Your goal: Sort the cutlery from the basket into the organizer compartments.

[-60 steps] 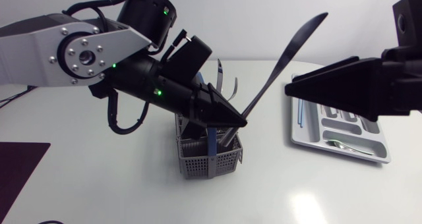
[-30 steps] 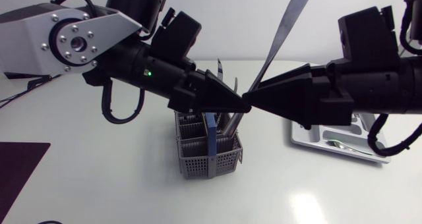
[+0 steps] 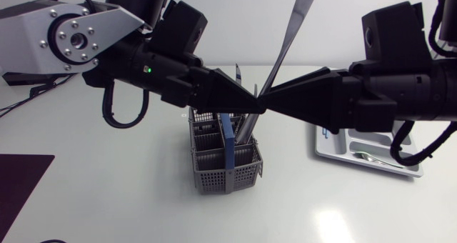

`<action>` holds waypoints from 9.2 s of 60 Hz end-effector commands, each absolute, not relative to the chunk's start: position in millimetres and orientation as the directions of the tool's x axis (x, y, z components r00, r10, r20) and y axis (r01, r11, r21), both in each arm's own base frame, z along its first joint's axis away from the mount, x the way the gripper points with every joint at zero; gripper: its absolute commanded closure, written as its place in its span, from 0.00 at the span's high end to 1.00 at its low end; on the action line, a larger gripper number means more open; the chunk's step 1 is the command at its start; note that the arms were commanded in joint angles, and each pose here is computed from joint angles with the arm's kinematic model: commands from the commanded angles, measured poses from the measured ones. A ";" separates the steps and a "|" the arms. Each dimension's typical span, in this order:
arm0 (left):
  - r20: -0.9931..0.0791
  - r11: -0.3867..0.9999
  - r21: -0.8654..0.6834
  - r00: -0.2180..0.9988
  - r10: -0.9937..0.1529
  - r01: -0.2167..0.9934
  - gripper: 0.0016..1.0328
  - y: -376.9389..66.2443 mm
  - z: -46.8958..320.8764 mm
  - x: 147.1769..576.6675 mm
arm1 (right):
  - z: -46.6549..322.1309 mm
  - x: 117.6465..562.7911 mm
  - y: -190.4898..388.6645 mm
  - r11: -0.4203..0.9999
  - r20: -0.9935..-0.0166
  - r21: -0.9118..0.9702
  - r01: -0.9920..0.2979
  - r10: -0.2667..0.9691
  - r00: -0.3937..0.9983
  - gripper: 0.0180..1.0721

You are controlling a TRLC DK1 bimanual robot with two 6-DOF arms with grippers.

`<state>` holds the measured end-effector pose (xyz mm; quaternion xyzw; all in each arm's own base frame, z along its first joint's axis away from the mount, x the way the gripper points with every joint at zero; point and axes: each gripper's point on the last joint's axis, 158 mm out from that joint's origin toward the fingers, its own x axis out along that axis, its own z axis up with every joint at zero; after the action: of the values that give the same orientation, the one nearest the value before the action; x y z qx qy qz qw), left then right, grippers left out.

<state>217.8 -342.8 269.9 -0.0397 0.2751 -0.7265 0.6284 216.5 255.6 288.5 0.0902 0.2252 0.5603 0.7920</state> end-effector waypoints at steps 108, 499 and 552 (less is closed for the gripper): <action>-0.333 0.152 -0.317 0.040 -0.942 0.936 0.95 -321.6 298.2 259.5 | 301.8 249.0 236.4 0.418 -0.209 0.456 -0.786 0.908 0.362 0.05; -0.696 0.690 0.084 0.537 -0.476 0.719 0.03 -166.5 110.6 404.0 | 97.0 318.7 172.8 0.803 -0.749 0.272 -0.530 0.522 0.408 0.06; -0.665 0.185 0.305 0.348 -0.660 0.934 0.03 -197.9 45.7 232.4 | 30.7 445.3 194.2 0.663 -0.635 0.745 -0.073 0.738 0.229 0.06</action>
<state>237.0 -197.1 60.2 0.3423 0.1906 -0.5259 0.7549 447.7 185.2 43.4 0.2754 0.5287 0.2847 0.7507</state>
